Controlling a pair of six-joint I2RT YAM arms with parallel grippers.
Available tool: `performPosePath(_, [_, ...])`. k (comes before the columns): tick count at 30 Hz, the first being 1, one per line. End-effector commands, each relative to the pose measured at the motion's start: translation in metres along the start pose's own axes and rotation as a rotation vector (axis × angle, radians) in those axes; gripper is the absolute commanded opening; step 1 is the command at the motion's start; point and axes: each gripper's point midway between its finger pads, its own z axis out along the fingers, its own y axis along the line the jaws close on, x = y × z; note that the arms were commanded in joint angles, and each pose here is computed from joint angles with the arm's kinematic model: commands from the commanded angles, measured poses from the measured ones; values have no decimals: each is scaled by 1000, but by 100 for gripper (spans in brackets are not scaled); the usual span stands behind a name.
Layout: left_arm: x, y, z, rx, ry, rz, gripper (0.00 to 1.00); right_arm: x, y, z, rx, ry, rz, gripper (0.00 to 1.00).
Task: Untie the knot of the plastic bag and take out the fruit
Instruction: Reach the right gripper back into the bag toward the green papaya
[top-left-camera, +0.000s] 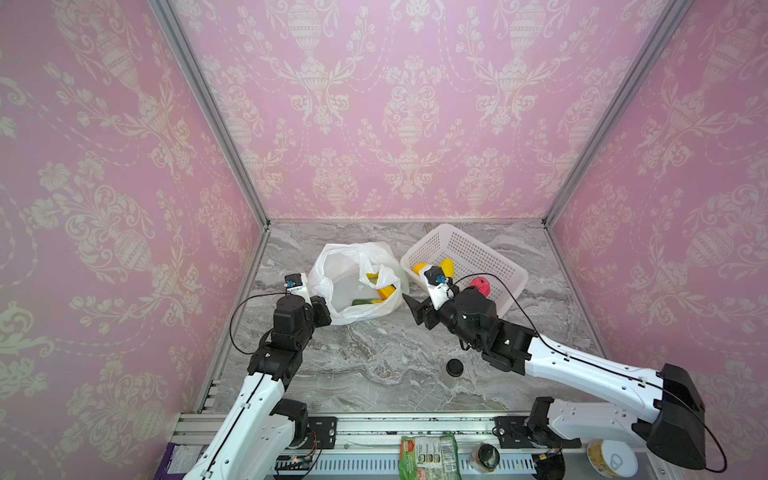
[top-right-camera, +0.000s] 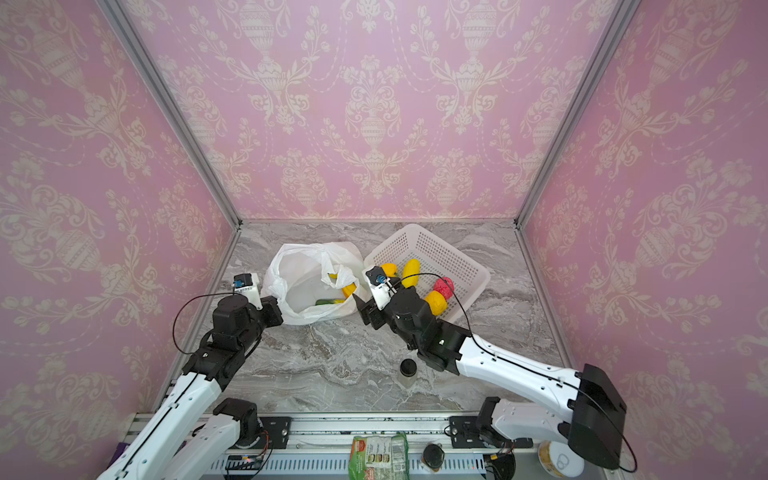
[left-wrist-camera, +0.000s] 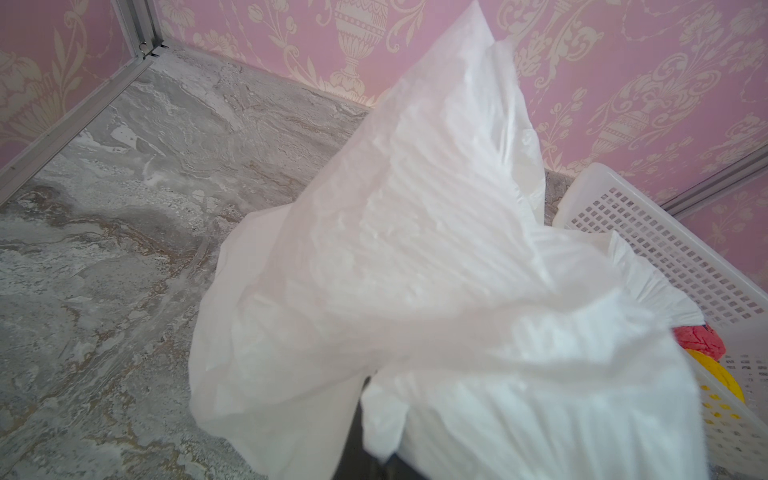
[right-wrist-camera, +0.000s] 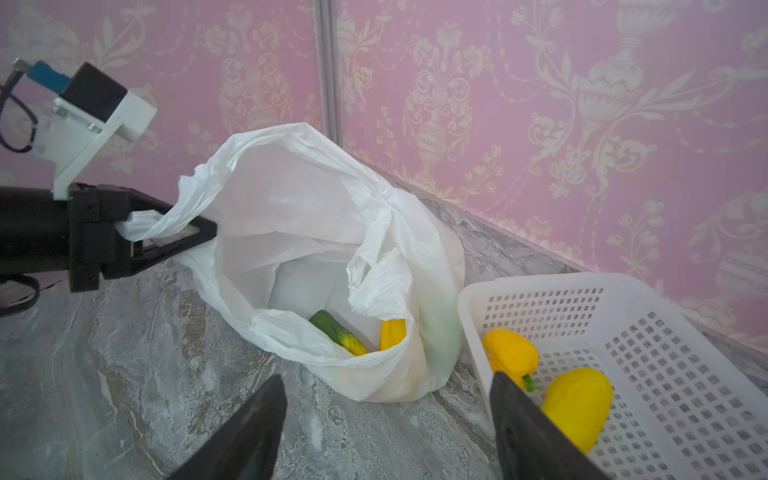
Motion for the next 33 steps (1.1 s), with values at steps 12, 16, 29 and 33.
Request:
performPosePath(12, [2,4,-3,-8,-12,-7,0,12,114,39,-359,34,-141,46])
performPosePath(16, [3,3,-1,-6,-6,-7,0,31,123,75,-326,142,-160,42])
performPosePath(29, [2,4,-3,-9,-11,-6,0,65,73,207,-74,419,-159,29])
performPosePath(33, [-1,3,-4,-9,-15,-4,0,95,58,216,6,529,-202,29])
